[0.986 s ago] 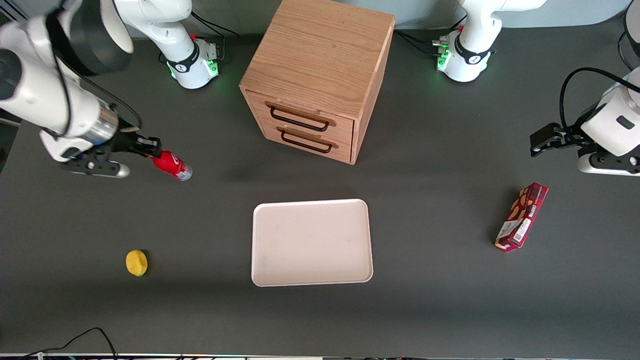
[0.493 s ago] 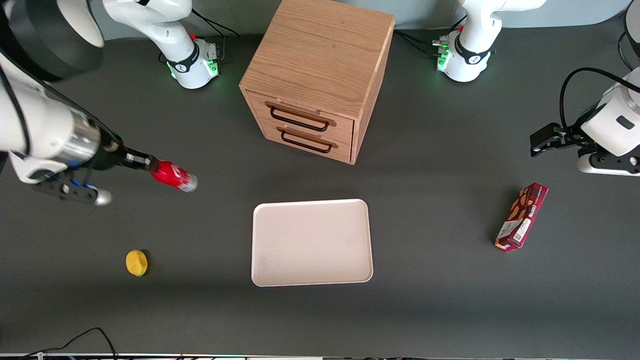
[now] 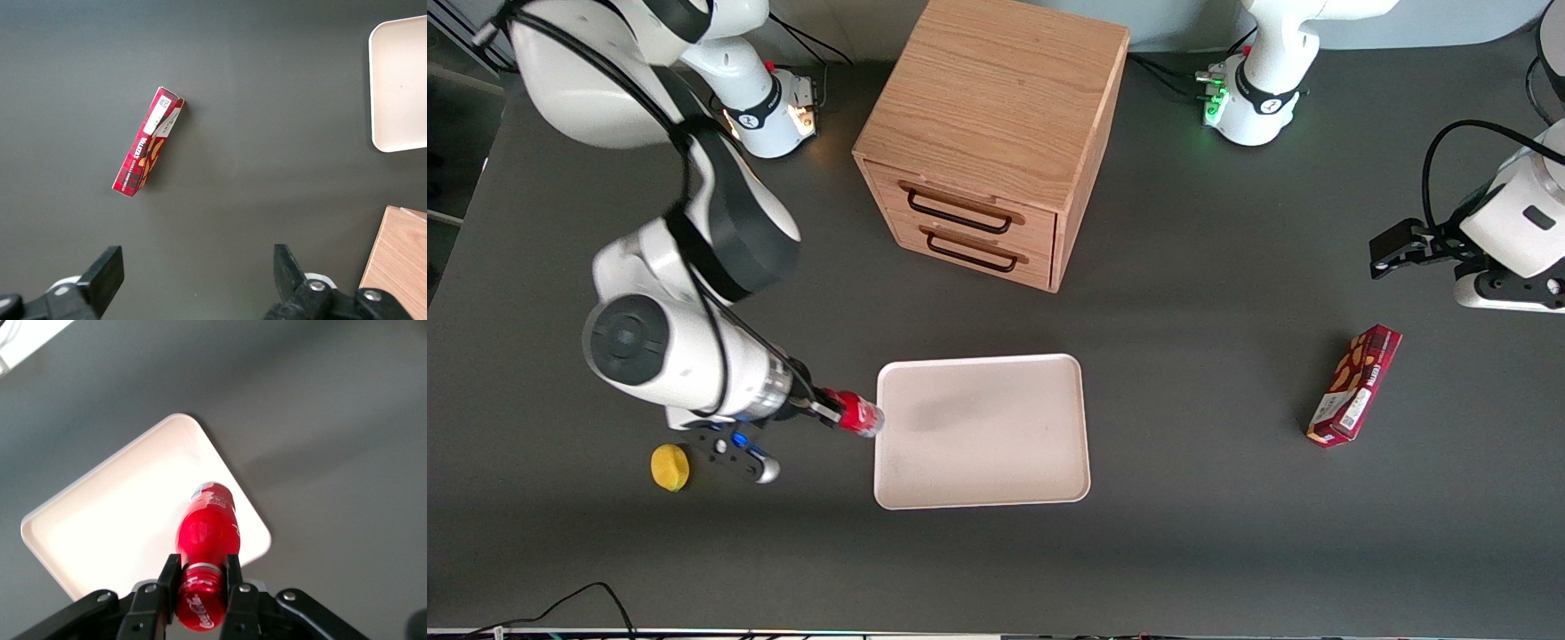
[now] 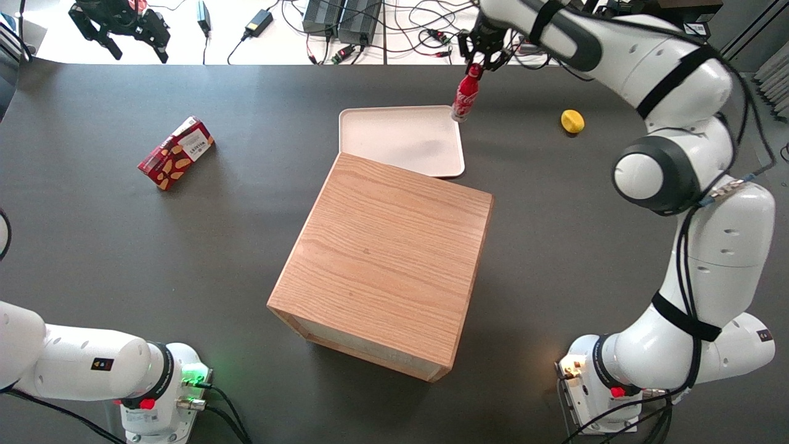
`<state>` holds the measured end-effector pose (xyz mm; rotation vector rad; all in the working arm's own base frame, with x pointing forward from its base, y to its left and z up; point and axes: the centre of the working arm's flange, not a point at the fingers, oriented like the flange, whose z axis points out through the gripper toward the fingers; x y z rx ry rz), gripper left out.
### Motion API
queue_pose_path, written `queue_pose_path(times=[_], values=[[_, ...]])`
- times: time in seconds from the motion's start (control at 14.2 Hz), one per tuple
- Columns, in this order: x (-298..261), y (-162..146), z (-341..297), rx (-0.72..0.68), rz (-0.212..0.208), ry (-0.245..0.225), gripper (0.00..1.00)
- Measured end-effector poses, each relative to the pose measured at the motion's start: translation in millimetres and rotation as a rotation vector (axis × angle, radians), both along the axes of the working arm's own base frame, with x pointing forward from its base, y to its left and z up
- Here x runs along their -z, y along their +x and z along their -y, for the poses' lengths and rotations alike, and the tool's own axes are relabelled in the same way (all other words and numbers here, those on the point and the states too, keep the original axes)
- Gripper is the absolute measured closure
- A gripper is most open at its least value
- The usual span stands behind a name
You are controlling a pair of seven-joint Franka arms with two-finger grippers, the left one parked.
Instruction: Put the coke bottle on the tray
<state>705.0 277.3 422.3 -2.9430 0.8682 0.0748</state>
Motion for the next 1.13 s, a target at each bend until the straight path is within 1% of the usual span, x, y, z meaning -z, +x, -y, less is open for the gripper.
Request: queue_pose_path(times=[0.14, 0.35, 0.56, 0.63, 0.92, 0.99, 1.06, 1.13], values=[[34.9, 9.3, -14.5, 0.041, 0.034, 0.0, 0.69], [69.5, 17.4, -20.6, 0.068, 0.05, -0.006, 0.69], [79.2, 20.6, -18.1, 0.066, 0.062, -0.035, 0.69], [82.0, 21.7, -18.6, 0.066, 0.068, -0.033, 0.69], [87.5, 23.0, -20.2, 0.065, 0.075, -0.026, 0.69], [86.8, 23.1, -20.6, 0.065, 0.076, -0.025, 0.63], [84.4, 23.7, -20.7, 0.066, 0.08, -0.022, 0.54], [80.6, 24.9, -20.0, 0.068, 0.086, -0.02, 0.42]])
